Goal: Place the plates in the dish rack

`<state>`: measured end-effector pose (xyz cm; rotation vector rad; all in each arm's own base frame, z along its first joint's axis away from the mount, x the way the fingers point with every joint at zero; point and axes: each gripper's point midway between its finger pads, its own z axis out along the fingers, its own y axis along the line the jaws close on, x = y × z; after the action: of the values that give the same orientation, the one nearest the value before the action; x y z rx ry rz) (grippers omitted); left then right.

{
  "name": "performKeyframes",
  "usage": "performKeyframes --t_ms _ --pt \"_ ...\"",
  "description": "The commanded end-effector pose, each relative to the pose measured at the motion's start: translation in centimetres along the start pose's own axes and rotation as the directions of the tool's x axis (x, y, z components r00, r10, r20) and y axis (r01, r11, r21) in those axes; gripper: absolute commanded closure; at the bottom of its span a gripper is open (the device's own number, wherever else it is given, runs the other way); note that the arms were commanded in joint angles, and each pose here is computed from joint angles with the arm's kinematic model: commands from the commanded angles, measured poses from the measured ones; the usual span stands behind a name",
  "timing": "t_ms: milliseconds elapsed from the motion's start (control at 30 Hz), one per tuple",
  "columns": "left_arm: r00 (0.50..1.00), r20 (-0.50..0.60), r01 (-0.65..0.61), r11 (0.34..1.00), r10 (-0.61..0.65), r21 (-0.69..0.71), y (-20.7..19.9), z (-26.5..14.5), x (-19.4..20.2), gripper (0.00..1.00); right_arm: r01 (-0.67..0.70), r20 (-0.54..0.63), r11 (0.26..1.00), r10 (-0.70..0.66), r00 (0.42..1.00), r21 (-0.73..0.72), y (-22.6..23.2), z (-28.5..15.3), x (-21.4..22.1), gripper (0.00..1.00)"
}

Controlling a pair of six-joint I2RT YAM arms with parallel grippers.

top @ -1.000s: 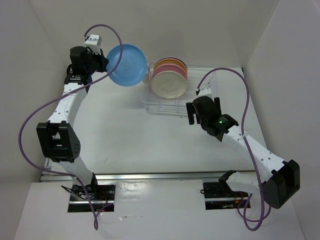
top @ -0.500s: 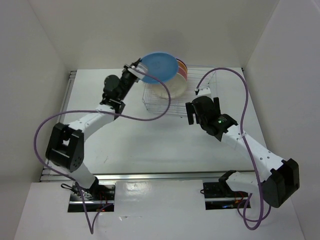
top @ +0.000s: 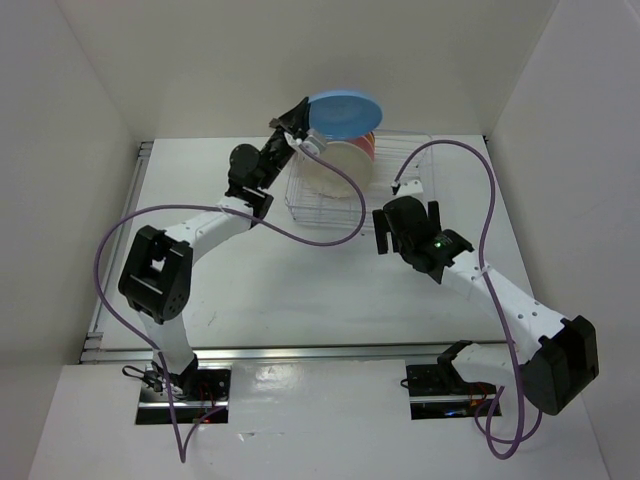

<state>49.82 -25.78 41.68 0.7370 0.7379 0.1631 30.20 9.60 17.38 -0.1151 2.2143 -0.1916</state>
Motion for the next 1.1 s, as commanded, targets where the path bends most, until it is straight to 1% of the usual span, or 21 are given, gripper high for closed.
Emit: performKeyframes --t_ms 0,33,133,200,233,267,367,467,533,600,667,733,767,800,867,967,1067 --pt "0.995 0.094 -0.037 0.999 0.036 0.012 -0.1 0.1 -1.6 1.00 -0.037 -0.009 0.999 0.037 0.999 0.030 -0.8 -0.4 0.5 0.00" --pt "0.996 0.083 -0.033 0.999 0.031 0.024 -0.7 -0.3 -1.2 1.00 -0.037 -0.009 0.999 0.037 0.999 0.030 -0.8 -0.4 0.5 0.00" --pt "0.997 0.076 -0.023 0.998 0.019 0.060 -2.2 -1.6 -1.9 1.00 -0.036 -0.020 0.998 0.037 0.999 0.052 -1.2 -0.5 0.8 0.00" --pt "0.996 0.077 -0.045 0.995 0.039 0.088 -3.5 -2.5 -2.5 1.00 -0.040 -0.029 0.998 0.041 0.999 0.055 -1.3 -0.6 1.0 0.00" --pt "0.997 0.070 -0.043 0.994 0.037 0.096 -3.5 -2.9 -2.5 1.00 -0.044 -0.036 0.997 0.046 0.998 0.057 -1.3 -0.6 1.2 0.00" --pt "0.996 0.083 -0.052 0.994 0.044 0.093 -3.4 -3.0 -3.3 1.00 -0.044 -0.036 0.997 0.046 0.998 0.057 -1.3 -0.6 1.2 0.00" --pt "0.997 0.064 -0.056 0.992 0.049 0.115 -4.1 -3.5 -2.6 1.00 -0.044 -0.039 0.998 0.046 0.998 0.046 -1.1 -0.6 1.3 0.00" --pt "0.997 0.032 -0.067 0.988 0.063 0.139 -4.8 -3.8 -0.7 1.00 -0.035 -0.053 0.998 0.038 0.998 0.049 -0.7 0.1 1.4 0.00" --pt "0.998 -0.001 -0.067 0.986 0.068 0.150 -5.5 -4.1 1.5 1.00 -0.028 -0.063 0.998 0.032 0.997 0.052 -0.5 0.4 1.4 0.00" --pt "0.997 0.003 -0.082 0.986 0.083 0.146 -5.2 -3.5 2.2 1.00 -0.028 -0.064 0.998 0.032 0.997 0.052 -0.4 0.5 1.2 0.00" --pt "0.996 -0.012 -0.084 0.983 0.088 0.163 -6.2 -3.1 3.4 1.00 -0.023 -0.071 0.998 0.027 0.997 0.054 -0.5 0.4 1.3 0.00" --pt "0.995 -0.026 -0.089 0.982 0.095 0.168 -6.1 -3.2 4.8 1.00 -0.037 -0.063 0.998 0.041 0.997 0.053 -0.4 0.4 1.0 0.00" --pt "0.995 -0.017 -0.089 0.981 0.094 0.173 -6.3 -2.9 4.8 1.00 -0.032 -0.072 0.998 0.036 0.997 0.055 -0.5 0.3 1.2 0.00" --pt "0.996 -0.032 -0.082 0.979 0.089 0.189 -7.3 -3.2 5.8 1.00 -0.036 -0.079 0.998 0.040 0.996 0.058 -0.5 0.3 1.4 0.00" --pt "0.996 -0.030 -0.083 0.979 0.090 0.187 -7.5 -2.6 6.2 1.00 -0.039 -0.090 0.997 0.044 0.995 0.062 -0.6 0.2 1.7 0.00" --pt "0.997 -0.033 -0.063 0.975 0.072 0.215 -9.4 -2.5 7.8 1.00 -0.015 -0.130 0.996 0.027 0.991 0.088 -1.1 0.1 2.7 0.00" --pt "0.996 -0.051 -0.053 0.971 0.067 0.234 -10.8 -2.6 9.3 1.00 -0.038 -0.130 0.993 0.052 0.990 0.108 -1.4 -0.2 2.5 0.00"
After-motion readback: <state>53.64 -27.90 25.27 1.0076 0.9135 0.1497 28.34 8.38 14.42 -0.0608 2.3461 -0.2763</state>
